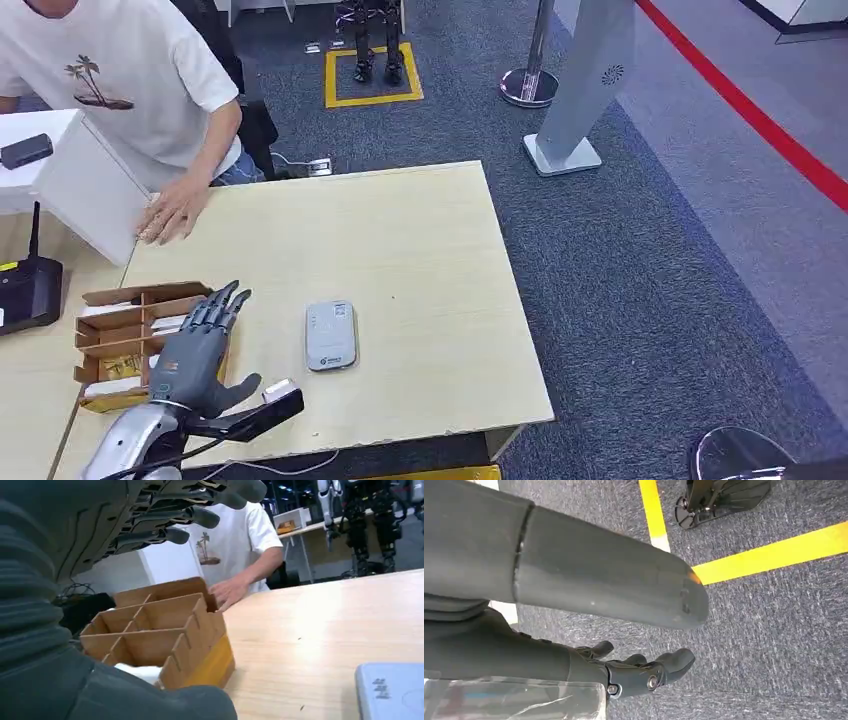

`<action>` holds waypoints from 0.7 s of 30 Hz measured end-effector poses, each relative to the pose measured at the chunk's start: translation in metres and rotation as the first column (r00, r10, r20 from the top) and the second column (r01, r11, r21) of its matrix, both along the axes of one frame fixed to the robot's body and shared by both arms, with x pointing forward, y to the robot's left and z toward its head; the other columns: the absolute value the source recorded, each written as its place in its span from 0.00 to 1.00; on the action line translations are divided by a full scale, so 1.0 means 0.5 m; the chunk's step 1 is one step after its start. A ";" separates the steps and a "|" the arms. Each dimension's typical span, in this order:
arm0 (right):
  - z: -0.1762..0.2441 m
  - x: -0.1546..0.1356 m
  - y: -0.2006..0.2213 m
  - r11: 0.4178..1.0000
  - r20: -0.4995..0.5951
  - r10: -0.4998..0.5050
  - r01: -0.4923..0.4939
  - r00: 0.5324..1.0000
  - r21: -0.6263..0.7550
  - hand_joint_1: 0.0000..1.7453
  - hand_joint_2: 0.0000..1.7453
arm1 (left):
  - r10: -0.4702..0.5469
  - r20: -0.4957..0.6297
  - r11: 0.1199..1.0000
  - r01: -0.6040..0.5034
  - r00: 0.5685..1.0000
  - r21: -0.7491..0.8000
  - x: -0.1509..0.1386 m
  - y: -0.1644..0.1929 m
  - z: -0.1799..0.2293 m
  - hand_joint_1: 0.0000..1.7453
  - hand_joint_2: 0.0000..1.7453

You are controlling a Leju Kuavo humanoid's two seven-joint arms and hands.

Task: Pass the card to the sensor for recognition and then transmit it.

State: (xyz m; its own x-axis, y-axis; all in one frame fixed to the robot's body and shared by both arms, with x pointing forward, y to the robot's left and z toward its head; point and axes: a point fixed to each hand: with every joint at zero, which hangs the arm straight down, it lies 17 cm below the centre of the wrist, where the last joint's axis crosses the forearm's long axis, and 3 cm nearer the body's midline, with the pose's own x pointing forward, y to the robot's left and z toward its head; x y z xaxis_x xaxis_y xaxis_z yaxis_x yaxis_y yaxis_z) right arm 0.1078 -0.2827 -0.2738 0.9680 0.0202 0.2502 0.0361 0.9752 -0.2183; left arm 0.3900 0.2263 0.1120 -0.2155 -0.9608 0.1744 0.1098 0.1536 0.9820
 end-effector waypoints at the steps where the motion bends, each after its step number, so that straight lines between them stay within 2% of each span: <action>1: 0.000 -0.001 -0.001 1.000 -0.001 -0.008 0.008 1.000 -0.001 0.00 1.00 | 0.004 0.015 1.000 -0.004 1.000 -0.002 -0.007 -0.001 0.005 0.00 1.00; 5: -0.001 -0.004 -0.004 1.000 -0.007 -0.023 0.023 1.000 -0.007 0.00 1.00 | 0.020 0.085 0.997 -0.014 0.996 -0.071 -0.023 -0.025 0.046 0.00 1.00; 9: -0.001 -0.009 0.002 0.999 -0.013 -0.035 0.035 0.999 -0.002 0.00 1.00 | 0.040 0.151 0.970 -0.002 0.988 -0.243 -0.032 -0.062 0.104 0.00 1.00; 13: -0.001 -0.007 0.011 0.999 -0.012 -0.040 0.040 0.999 0.004 0.00 1.00 | 0.063 0.153 0.947 -0.010 0.986 -0.322 -0.052 -0.086 0.120 0.00 1.00; 21: -0.001 -0.007 0.010 0.999 -0.012 -0.044 0.044 0.999 0.003 0.00 1.00 | 0.111 0.071 0.976 -0.095 0.991 -0.197 -0.080 -0.067 0.056 0.00 1.00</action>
State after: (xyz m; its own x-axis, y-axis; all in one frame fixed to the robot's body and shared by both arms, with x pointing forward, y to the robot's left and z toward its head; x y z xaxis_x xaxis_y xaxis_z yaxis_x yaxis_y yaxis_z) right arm 0.1043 -0.2777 -0.2741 0.9708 -0.0235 0.2386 0.0767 0.9733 -0.2161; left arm 0.3500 0.1928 0.1400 -0.1383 -0.9284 0.3449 0.0044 0.3476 0.9376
